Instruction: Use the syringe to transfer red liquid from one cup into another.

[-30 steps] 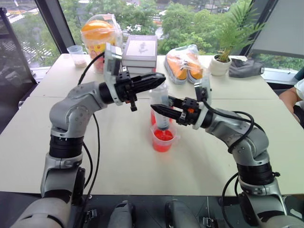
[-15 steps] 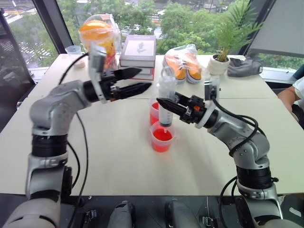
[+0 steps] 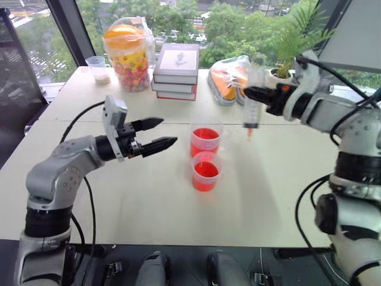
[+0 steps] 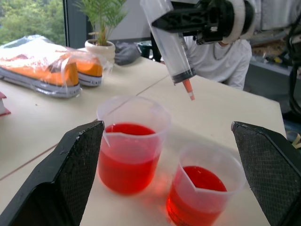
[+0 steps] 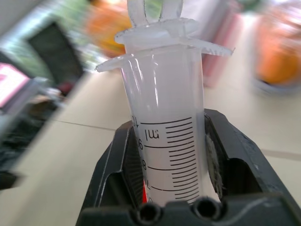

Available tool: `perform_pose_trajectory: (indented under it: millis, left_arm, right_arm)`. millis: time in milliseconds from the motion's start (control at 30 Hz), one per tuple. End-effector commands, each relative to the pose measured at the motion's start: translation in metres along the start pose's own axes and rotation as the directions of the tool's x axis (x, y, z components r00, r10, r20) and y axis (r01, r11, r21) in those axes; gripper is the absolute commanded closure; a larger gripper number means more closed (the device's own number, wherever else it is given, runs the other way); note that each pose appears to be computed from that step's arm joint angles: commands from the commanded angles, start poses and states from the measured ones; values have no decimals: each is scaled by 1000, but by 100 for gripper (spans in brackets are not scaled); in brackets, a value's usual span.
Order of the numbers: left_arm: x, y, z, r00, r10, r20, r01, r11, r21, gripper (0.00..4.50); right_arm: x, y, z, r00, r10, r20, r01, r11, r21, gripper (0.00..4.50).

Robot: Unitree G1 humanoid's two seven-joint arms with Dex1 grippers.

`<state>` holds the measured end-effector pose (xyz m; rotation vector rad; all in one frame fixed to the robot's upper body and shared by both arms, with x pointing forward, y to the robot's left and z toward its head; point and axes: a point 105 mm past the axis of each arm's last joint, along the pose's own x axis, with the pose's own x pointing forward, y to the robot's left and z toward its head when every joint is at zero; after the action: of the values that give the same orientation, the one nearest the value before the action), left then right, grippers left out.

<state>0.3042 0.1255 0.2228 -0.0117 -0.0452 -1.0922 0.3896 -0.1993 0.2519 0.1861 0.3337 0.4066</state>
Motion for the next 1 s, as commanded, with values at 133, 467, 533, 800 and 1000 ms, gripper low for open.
perform_pose_trajectory:
  millis: [133, 467, 533, 800, 1000]
  left_arm:
    - [5, -10, 3, 1000, -3, 25, 1, 999, 44, 4]
    - [6, -12, -1, 1000, 2, 10, -3, 999, 47, 4]
    - [5, -12, -2, 1000, 6, -1, -6, 999, 46, 0]
    - [-4, -8, 2, 1000, 19, -22, -18, 998, 62, 0]
    - [-16, -3, 4, 998, 48, -40, -45, 997, 65, 0]
  right_arm:
    - [2, -59, -48, 899, -270, -344, 250, 963, -101, 311]
    - [15, -87, -93, 811, -323, -488, 308, 945, -114, 311]
    - [15, -87, -92, 826, -300, -478, 296, 951, -86, 205]
    - [-3, -60, -46, 927, -205, -313, 132, 962, -240, 2]
    - [-38, 0, -34, 978, 66, -199, -148, 890, -432, 2]
